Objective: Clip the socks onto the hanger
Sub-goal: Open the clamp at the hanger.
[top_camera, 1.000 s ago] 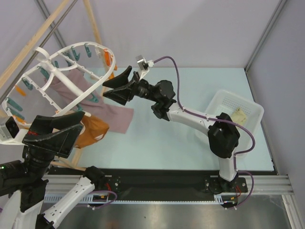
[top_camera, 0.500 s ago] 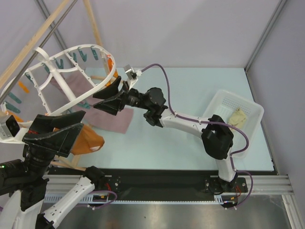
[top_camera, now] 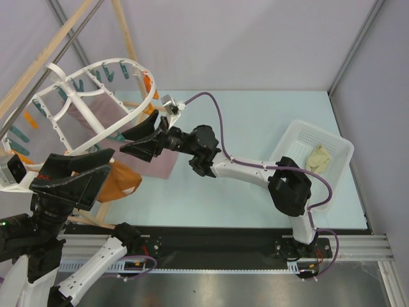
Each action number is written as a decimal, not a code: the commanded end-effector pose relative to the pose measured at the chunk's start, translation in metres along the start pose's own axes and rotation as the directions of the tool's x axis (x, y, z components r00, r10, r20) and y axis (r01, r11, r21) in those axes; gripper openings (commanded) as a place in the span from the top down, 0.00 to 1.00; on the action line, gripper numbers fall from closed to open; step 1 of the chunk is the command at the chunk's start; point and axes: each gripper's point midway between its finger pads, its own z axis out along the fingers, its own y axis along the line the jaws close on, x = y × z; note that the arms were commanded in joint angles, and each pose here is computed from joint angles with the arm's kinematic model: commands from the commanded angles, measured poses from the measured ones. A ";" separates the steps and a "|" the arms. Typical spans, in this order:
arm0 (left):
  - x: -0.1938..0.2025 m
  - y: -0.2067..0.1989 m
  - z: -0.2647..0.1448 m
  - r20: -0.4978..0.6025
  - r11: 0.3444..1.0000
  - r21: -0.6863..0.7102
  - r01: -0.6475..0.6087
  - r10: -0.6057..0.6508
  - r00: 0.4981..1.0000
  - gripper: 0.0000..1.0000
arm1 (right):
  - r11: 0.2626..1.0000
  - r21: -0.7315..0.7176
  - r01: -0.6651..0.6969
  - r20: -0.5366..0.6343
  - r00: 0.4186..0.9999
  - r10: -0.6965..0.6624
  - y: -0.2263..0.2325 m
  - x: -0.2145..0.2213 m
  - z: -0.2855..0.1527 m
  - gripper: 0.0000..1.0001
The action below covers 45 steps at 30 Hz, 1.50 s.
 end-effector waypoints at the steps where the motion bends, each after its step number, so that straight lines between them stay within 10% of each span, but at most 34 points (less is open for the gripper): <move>1: -0.001 -0.006 0.002 -0.009 1.000 0.017 0.008 -0.008 1.000 0.29 | 0.998 -0.043 0.052 0.074 0.996 -0.048 0.014 -0.022 0.007 0.33; 25: -0.008 0.003 -0.004 0.010 0.997 -0.076 0.021 -0.021 1.000 0.34 | 0.998 -0.050 0.029 0.055 0.998 -0.026 0.005 -0.008 0.023 0.49; 39: -0.020 0.044 -0.023 0.077 0.941 -0.334 0.060 -0.036 0.996 0.41 | 0.996 -0.014 0.091 0.011 0.996 -0.091 0.023 -0.008 0.026 0.95; 45: -0.010 0.066 -0.025 0.046 0.894 -0.442 0.070 -0.055 0.997 0.44 | 0.960 0.173 0.219 -0.070 0.975 -0.209 0.019 -0.016 0.028 1.00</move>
